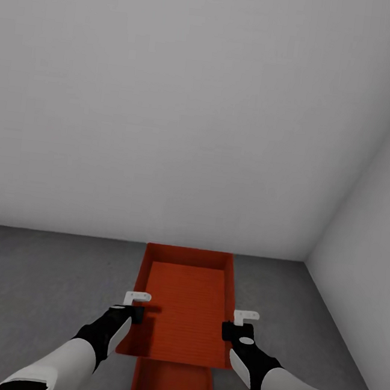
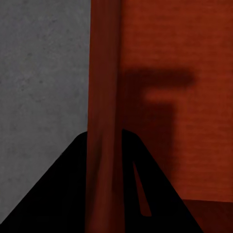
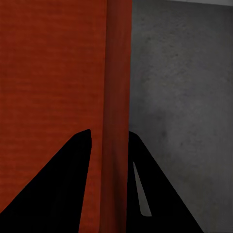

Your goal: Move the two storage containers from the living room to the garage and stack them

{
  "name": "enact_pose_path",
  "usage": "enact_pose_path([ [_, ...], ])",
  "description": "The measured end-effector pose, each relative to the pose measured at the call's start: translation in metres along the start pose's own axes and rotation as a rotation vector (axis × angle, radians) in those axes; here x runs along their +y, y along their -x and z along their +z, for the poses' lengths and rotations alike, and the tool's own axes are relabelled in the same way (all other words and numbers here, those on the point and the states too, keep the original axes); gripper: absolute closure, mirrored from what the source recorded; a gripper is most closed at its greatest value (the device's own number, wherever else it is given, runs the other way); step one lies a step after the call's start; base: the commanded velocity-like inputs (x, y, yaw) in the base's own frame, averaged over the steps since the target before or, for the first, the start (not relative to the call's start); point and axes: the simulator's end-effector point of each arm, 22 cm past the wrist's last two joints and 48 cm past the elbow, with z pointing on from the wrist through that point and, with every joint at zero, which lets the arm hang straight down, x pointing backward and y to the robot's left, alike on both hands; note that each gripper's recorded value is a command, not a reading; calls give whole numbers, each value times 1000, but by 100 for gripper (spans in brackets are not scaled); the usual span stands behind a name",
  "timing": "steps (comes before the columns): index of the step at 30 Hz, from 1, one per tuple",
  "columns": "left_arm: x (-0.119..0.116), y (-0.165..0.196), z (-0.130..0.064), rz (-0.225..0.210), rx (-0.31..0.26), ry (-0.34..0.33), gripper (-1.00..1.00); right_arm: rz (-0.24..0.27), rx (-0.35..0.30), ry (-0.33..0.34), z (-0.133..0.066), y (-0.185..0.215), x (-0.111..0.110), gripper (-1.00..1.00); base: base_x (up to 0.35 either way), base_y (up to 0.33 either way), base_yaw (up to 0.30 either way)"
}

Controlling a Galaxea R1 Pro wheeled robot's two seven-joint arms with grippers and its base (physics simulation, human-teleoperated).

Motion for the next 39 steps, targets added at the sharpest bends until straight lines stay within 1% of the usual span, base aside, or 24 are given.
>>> enact_pose_path([
  [19,0,-15,10,1,31,1,100,-3,31,2,7,-17,2,100,0,0,0],
  [39,0,-19,12,2,38,1,100,-3,38,2,8,-21,2,100,0,0,0],
])
